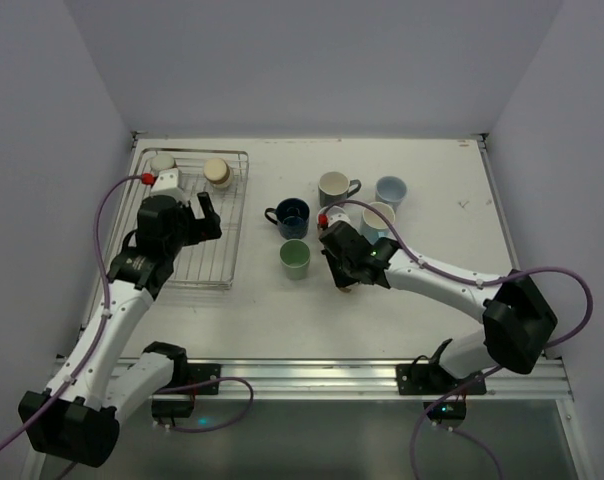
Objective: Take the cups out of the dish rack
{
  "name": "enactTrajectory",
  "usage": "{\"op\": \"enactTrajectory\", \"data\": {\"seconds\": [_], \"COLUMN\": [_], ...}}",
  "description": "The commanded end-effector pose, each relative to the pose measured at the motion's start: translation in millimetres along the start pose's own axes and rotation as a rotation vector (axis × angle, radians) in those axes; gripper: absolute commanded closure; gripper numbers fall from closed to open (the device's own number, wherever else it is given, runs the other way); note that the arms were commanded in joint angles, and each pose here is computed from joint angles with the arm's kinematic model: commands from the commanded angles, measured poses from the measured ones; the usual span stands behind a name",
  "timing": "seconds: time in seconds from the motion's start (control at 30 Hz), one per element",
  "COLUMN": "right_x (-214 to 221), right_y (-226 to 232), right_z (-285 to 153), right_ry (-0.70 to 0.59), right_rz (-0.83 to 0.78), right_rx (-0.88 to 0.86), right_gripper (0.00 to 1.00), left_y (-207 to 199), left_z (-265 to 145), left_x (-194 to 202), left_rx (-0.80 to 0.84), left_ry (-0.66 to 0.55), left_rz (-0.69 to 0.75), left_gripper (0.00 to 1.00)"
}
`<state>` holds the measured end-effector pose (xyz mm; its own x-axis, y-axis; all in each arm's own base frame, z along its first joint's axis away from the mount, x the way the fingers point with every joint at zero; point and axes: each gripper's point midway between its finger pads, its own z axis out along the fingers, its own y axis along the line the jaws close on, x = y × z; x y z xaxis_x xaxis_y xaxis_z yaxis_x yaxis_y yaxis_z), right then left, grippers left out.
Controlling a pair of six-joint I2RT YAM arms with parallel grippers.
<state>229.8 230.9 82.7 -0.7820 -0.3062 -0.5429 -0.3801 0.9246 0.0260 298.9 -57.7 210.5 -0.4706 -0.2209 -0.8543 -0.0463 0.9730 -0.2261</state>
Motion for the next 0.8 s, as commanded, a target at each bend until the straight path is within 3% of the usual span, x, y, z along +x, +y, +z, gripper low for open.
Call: {"op": "enactTrajectory", "data": {"seconds": [0.0,0.17,0.27,0.43,0.63,0.77], "right_x": [-20,-20,-24,-32,-44,-47], "right_y": [2,8,13,23,31,38], "right_z": [-4,-3,-5,-23,-57,-75], "right_ry": [-0.048,-0.061,-0.088,-0.150,-0.292,-0.379], "right_rz": [-0.042,-0.063,-0.065,-0.052,-0.013,0.012], "right_rx": [0.029,0.011,-0.021,-0.104,-0.223,-0.313], "right_gripper": [0.89,0.60,0.53,0.40,0.22,0.18], "left_y": [3,-4,-3,-4,4,13], "left_z": [4,26,56,92,153,187], "left_x": [-42,-64,-63,-86,-94,-84], "left_rx": [-0.073,-0.089,-0.123,-0.156,-0.229,-0.247], "left_ry": [-0.068,-0.084,-0.043,-0.073,-0.042,0.000], "left_rz": [0.001,-0.033,-0.059,-0.095,-0.047,0.009], "left_gripper": [0.00,0.00,0.00,0.00,0.00,0.00]}}
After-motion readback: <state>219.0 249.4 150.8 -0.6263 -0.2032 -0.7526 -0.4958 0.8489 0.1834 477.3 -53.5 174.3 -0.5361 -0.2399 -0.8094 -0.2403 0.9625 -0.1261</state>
